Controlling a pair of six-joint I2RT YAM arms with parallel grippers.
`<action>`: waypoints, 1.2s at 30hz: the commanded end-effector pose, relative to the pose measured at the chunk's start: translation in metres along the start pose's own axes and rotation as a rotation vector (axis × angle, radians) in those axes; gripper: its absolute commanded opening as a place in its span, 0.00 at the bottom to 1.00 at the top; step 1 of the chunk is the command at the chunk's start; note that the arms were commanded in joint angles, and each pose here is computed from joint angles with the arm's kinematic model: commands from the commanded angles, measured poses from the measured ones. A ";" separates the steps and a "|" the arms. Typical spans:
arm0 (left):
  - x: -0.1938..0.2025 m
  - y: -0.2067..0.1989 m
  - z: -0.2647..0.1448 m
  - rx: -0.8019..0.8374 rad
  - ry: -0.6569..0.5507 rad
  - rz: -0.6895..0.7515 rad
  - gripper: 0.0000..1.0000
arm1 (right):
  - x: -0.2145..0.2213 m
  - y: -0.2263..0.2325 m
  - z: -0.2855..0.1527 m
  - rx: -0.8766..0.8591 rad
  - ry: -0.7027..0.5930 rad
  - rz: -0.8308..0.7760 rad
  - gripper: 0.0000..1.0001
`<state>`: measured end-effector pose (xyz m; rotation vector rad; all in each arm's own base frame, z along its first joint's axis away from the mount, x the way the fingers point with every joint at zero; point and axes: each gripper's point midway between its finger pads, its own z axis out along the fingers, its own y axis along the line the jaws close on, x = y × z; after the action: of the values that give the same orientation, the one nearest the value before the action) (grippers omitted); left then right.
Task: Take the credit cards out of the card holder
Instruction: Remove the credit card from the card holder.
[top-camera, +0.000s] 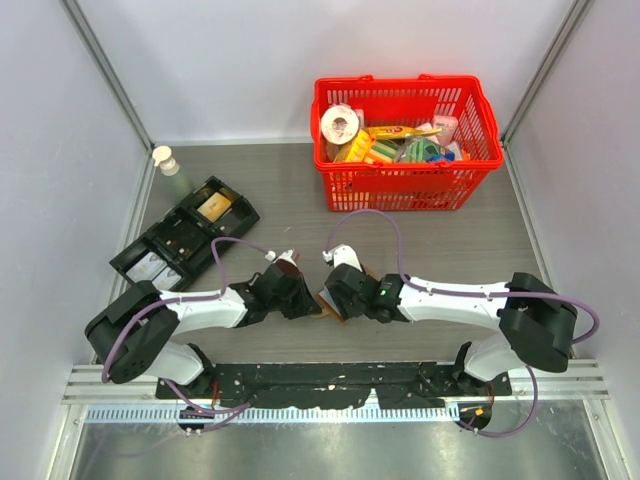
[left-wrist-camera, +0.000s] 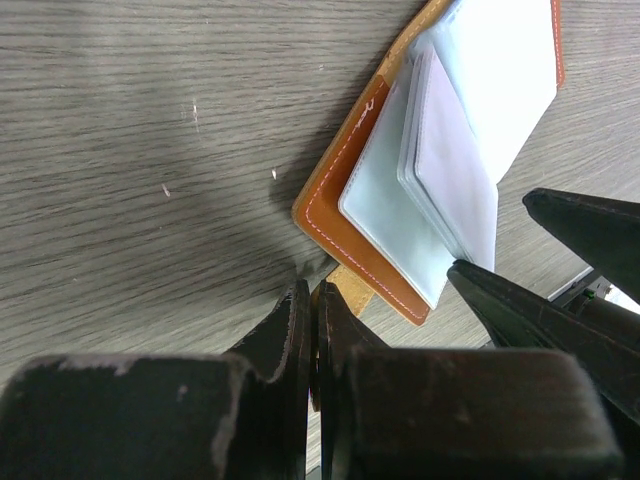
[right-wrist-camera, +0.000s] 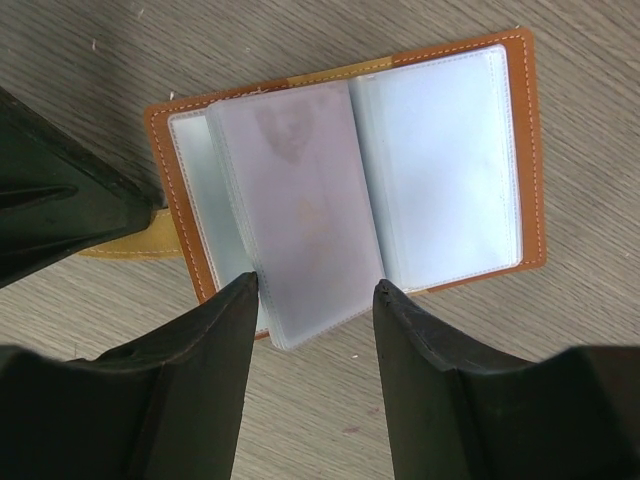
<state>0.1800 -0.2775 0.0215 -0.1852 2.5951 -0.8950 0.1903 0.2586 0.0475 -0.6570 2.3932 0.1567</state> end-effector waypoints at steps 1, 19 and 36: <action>0.017 0.027 -0.003 -0.086 0.048 0.030 0.00 | -0.024 -0.002 -0.013 -0.010 -0.057 0.029 0.54; 0.020 0.032 -0.002 -0.099 0.060 0.038 0.00 | -0.020 -0.009 -0.025 -0.025 -0.004 -0.025 0.67; 0.019 0.030 -0.002 -0.091 0.057 0.035 0.00 | -0.024 0.016 0.003 -0.123 0.002 -0.034 0.70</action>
<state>0.1795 -0.2775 0.0214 -0.1774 2.5947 -0.8945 0.1881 0.2608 0.0498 -0.7486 2.4529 0.2356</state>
